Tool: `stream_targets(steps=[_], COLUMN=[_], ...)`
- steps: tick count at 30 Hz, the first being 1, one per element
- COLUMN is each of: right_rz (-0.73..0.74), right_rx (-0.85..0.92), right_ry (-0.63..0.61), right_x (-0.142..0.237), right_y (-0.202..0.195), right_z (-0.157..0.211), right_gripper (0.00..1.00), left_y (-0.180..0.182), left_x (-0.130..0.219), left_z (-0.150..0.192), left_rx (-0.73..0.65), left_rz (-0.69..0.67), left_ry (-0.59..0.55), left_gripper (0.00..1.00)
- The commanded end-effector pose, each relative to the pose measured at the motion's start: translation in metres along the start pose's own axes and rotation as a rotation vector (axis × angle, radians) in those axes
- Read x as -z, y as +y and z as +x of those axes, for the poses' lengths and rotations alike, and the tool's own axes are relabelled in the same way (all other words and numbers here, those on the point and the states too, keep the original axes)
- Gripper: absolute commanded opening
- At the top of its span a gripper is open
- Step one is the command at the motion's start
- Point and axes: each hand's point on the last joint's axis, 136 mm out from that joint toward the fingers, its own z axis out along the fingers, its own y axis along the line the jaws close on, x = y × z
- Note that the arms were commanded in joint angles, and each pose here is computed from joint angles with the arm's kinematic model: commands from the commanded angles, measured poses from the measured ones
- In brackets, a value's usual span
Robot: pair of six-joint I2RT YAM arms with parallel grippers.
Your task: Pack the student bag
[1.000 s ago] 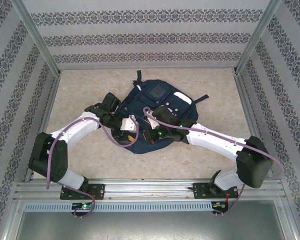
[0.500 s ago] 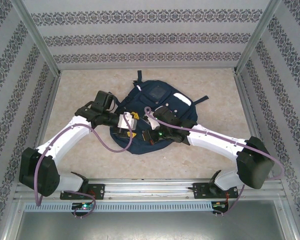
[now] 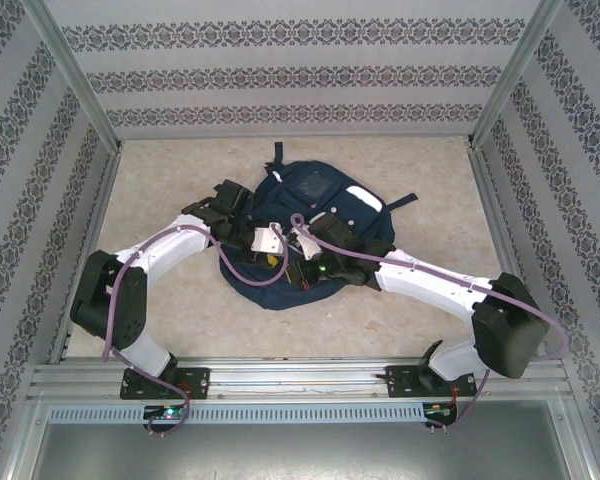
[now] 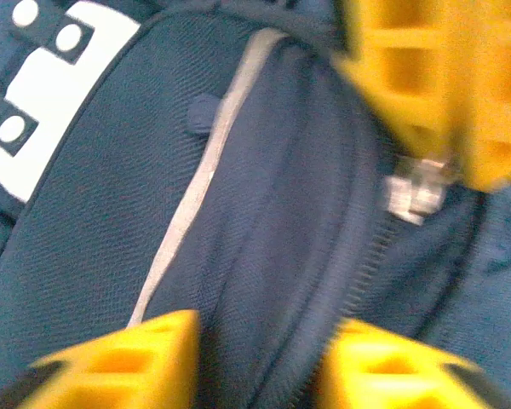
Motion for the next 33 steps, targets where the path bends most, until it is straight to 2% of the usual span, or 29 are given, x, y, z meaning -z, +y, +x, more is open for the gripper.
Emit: stream_targets(steps=[1, 5, 11, 14, 16, 20, 22, 23, 24, 25, 26, 27, 30, 32, 33], right_rz=[0.063, 0.219, 0.352, 0.451, 0.448, 0.363, 0.373, 0.385, 0.398, 0.409, 0.423, 0.446, 0.565, 0.672, 0.729], right_rx=[-0.027, -0.072, -0.169, -0.274, -0.371, -0.438, -0.442, -0.439, -0.424, -0.402, -0.383, -0.353, -0.263, -0.223, -0.183], right_ry=[-0.030, -0.019, -0.026, -0.036, -0.043, -0.070, -0.091, -0.103, -0.120, -0.148, -0.174, -0.221, -0.370, -0.497, -0.556], right_x=[0.018, 0.034, 0.050, 0.057, 0.056, 0.049, 0.056, 0.061, 0.067, 0.077, 0.085, 0.098, 0.141, 0.173, 0.186], right_y=[-0.033, -0.091, -0.149, -0.184, -0.201, -0.199, -0.198, -0.197, -0.196, -0.193, -0.192, -0.189, -0.189, -0.194, -0.198], right_z=[0.002, 0.009, 0.010, 0.010, 0.009, -0.001, -0.003, -0.003, -0.004, -0.006, -0.008, -0.011, -0.020, -0.024, -0.024], right_gripper=[0.00, 0.00, 0.05, 0.05, 0.14, 0.29, 0.46, 0.55, 0.70, 0.87, 0.98, 0.98, 0.98, 0.98, 0.98], left_y=[-0.010, -0.027, -0.031, -0.037, -0.041, -0.046, -0.044, -0.039, -0.031, -0.021, -0.009, 0.006, 0.045, 0.063, 0.068], left_x=[0.005, 0.008, 0.012, 0.013, 0.012, 0.017, 0.024, 0.028, 0.036, 0.045, 0.054, 0.067, 0.110, 0.141, 0.155], left_z=[-0.004, -0.002, -0.010, -0.009, -0.012, -0.020, -0.027, -0.032, -0.041, -0.049, -0.055, -0.061, -0.059, -0.036, -0.012], left_rx=[-0.138, -0.138, -0.127, -0.145, -0.148, -0.133, -0.093, -0.054, -0.005, 0.054, 0.109, 0.177, 0.379, 0.549, 0.670], left_rz=[0.014, 0.076, 0.032, 0.024, 0.007, 0.017, 0.009, -0.011, -0.045, -0.096, -0.158, -0.247, -0.546, -0.757, -0.853], left_ry=[-0.005, -0.003, -0.083, -0.093, -0.121, -0.161, -0.175, -0.182, -0.199, -0.211, -0.220, -0.230, -0.249, -0.249, -0.233], left_gripper=[0.00, 0.00, 0.00, 0.00, 0.00, 0.00, 0.00, 0.03, 0.17, 0.47, 0.95, 0.99, 0.99, 0.99, 0.99])
